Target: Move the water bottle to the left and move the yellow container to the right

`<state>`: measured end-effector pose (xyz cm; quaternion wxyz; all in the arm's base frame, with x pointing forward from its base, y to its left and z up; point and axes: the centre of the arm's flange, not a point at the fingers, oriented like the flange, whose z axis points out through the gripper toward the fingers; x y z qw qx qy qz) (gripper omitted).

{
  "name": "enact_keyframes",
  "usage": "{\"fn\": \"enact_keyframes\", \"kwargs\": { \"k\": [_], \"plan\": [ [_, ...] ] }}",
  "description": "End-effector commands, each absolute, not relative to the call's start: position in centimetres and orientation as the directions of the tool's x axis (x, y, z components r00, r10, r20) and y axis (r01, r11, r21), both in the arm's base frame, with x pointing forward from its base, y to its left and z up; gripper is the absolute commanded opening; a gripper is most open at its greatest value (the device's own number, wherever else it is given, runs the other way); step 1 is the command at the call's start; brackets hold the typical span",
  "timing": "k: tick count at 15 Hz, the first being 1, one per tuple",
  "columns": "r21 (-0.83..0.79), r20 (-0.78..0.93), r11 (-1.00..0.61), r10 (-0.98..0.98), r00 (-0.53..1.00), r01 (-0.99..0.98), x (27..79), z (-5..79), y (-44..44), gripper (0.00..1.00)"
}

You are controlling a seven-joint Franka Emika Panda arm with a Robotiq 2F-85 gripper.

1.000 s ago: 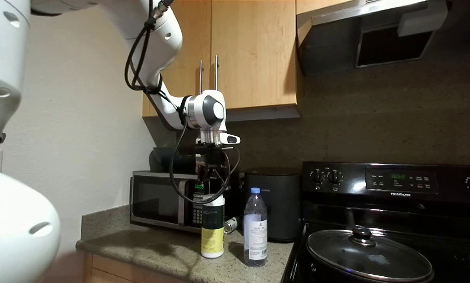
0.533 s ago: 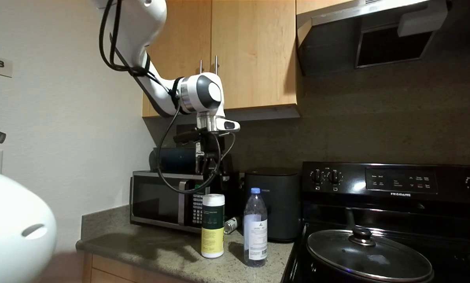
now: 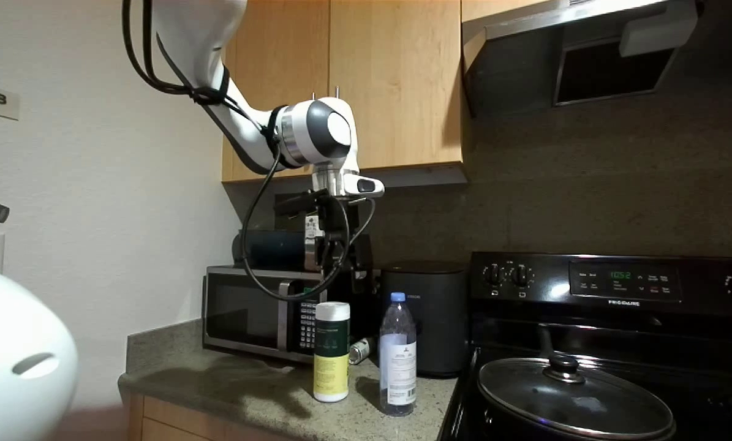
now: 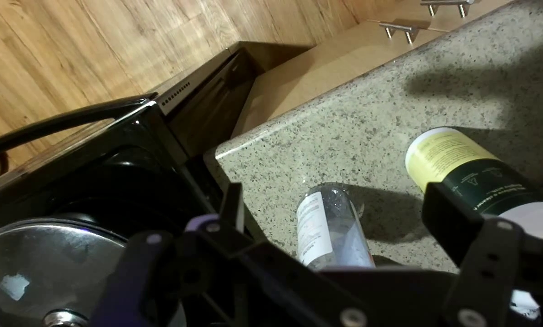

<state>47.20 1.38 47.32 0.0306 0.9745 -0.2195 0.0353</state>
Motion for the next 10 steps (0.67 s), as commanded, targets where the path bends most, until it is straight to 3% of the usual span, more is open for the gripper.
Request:
{"fn": "enact_keyframes", "kwargs": {
  "k": [1, 7, 10],
  "plan": [
    [0.044, 0.082, -0.902, -0.426, 0.901, -0.430, 47.2, 47.3, 1.4, 1.00],
    [0.087, 0.014, -0.979, -0.183, 0.983, -0.183, 51.0, 46.5, -1.3, 1.00],
    [0.068, 0.028, -0.986, -0.150, 0.988, -0.152, 52.8, 46.1, -2.3, 1.00]
  ]
}}
